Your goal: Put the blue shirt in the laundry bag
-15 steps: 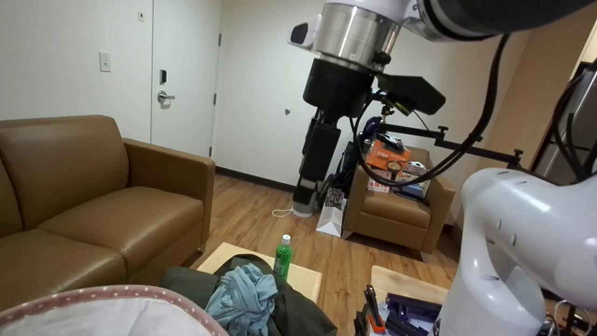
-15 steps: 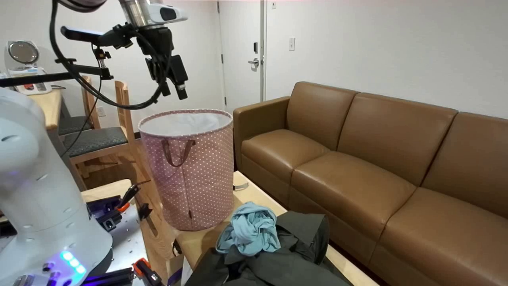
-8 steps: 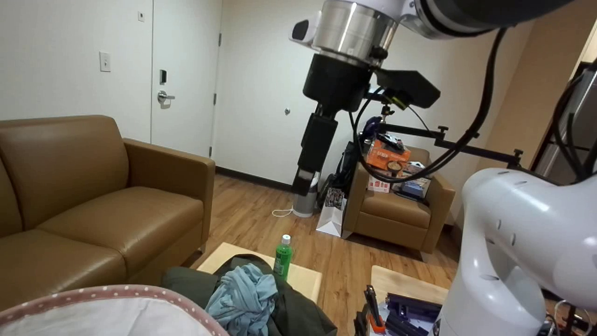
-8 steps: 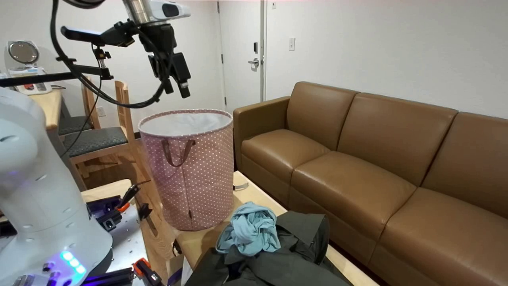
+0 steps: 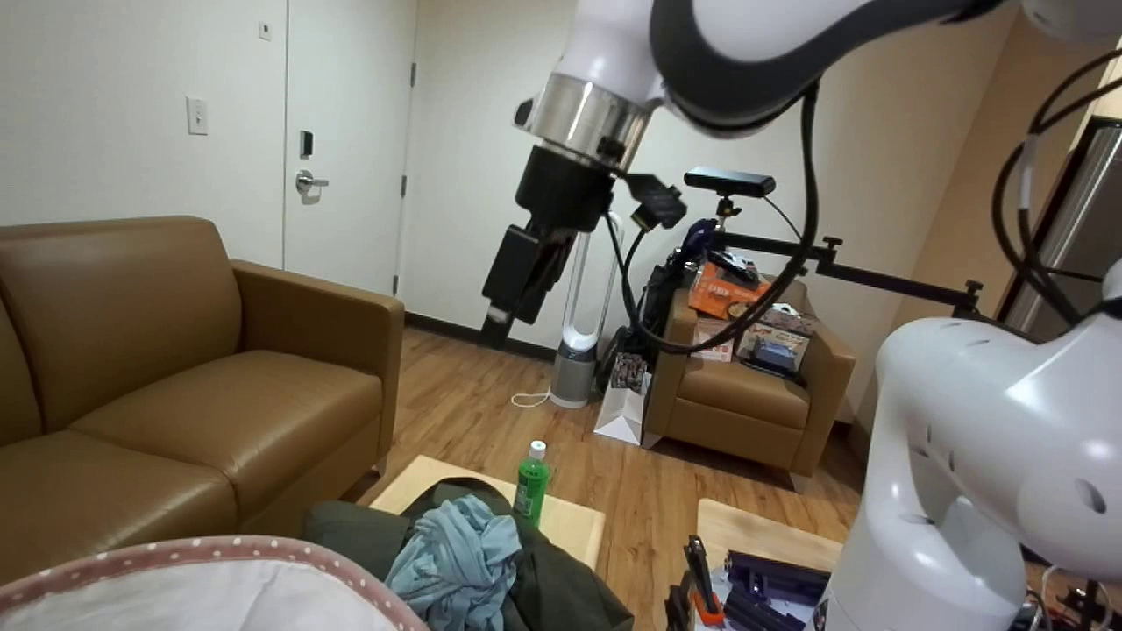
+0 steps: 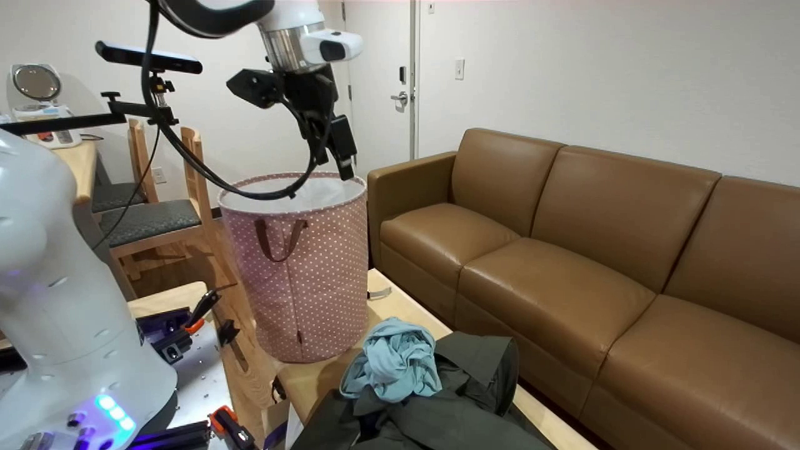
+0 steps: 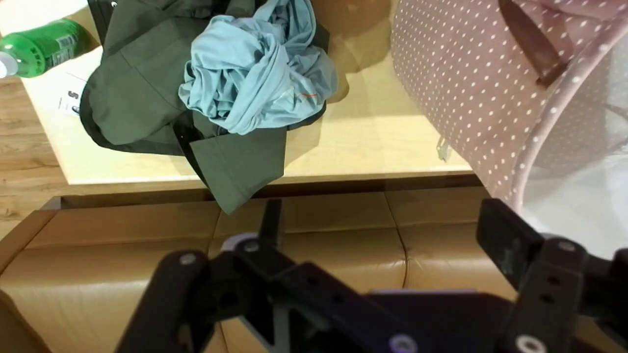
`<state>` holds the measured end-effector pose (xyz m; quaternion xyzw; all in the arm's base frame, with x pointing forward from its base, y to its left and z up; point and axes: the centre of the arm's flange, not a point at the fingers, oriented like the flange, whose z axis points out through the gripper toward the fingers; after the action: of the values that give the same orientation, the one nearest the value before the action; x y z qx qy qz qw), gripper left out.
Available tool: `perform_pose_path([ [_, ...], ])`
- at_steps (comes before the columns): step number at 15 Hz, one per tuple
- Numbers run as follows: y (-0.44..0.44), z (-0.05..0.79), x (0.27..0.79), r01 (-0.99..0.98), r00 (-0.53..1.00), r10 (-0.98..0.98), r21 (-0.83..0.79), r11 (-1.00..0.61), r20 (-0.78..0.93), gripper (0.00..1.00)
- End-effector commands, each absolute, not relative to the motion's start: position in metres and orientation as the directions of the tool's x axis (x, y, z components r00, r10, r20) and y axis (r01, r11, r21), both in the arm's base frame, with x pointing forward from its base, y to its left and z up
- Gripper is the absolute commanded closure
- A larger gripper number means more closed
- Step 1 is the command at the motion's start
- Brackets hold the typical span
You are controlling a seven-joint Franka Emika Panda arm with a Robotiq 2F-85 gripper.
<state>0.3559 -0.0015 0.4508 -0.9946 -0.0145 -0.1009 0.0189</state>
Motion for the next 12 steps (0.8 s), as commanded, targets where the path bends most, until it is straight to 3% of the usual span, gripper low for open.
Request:
perform_pose_path([
  [1, -0.010, 0.400, 0.401, 0.010, 0.987, 0.010, 0.002, -1.000, 0.163, 0.00],
  [12, -0.022, 0.237, 0.422, -0.090, 0.996, -0.090, 0.040, -0.995, 0.013, 0.00],
])
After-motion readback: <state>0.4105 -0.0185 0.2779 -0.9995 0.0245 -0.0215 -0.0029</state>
